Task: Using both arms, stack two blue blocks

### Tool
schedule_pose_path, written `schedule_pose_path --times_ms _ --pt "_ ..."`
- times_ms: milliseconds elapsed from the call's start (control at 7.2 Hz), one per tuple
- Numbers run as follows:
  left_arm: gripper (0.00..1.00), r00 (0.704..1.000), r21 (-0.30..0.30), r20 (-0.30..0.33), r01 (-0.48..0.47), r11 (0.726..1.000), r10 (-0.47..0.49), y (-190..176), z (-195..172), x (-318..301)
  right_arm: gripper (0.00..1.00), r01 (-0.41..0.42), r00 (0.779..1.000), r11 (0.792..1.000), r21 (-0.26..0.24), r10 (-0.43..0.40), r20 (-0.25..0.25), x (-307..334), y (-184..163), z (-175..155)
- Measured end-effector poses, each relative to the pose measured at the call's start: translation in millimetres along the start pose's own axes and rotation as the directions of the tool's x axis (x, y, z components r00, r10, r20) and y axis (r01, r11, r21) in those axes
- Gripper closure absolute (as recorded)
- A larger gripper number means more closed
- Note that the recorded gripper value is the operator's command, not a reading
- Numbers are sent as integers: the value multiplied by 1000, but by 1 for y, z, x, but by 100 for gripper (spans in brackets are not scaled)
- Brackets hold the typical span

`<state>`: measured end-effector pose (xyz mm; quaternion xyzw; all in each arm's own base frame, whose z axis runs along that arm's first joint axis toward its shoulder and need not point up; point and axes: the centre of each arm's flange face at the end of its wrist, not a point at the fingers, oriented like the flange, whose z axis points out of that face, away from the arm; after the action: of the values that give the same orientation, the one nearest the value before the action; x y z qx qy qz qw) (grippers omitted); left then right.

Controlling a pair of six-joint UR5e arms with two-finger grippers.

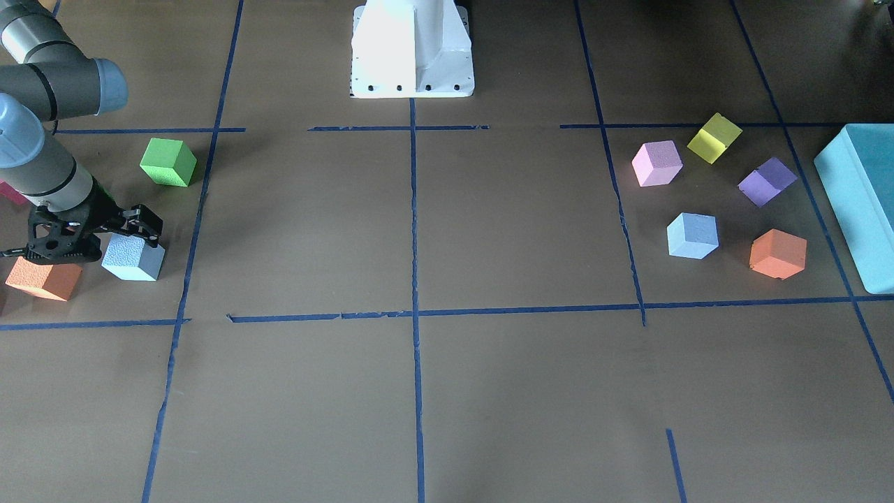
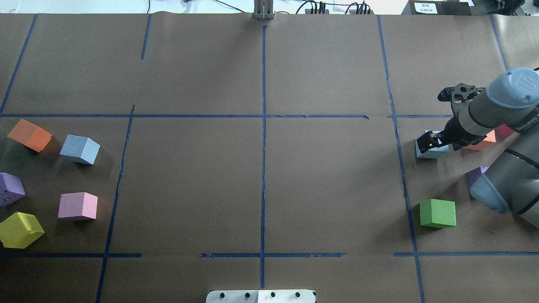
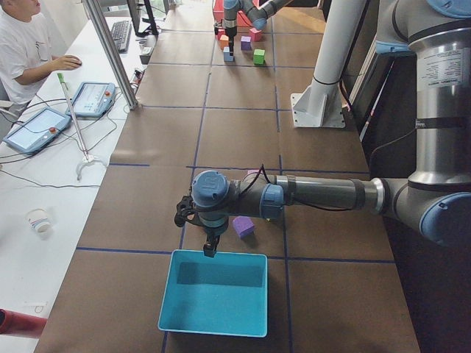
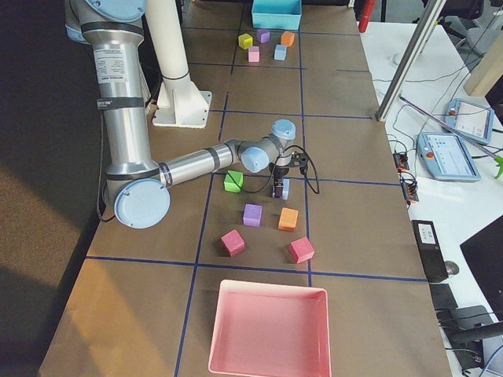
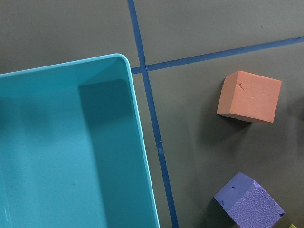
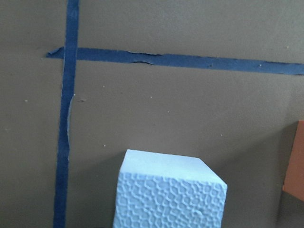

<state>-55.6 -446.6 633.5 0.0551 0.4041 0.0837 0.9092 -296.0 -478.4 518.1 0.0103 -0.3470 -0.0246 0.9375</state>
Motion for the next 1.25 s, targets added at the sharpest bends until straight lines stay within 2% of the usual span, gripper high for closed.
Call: schedule_pose_path --times_ms 139,278,556,833,1111,1250 --pt "0 1000 -1 0 1 1000 -1 0 0 0 59 2 1000 1000 -11 -2 -9 -3 -3 10" --pt "0 1000 -2 0 2 1000 -2 1 1 0 90 4 1000 1000 -17 -4 -15 -6 -7 17" --pt "0 1000 -3 -1 3 1000 -3 1 1 -1 96 13 1000 1000 -8 -13 -4 -18 -14 14" --pt "0 1000 -3 -1 3 1000 -3 1 1 -1 96 43 998 999 25 -44 42 -73 -38 -12" --pt "0 1000 -5 -1 5 1000 -5 2 2 -2 96 28 995 999 27 -30 95 -187 -59 -41" --pt "0 1000 -6 -1 6 1000 -6 2 3 -2 98 12 992 1000 25 -15 124 -244 -57 -49"
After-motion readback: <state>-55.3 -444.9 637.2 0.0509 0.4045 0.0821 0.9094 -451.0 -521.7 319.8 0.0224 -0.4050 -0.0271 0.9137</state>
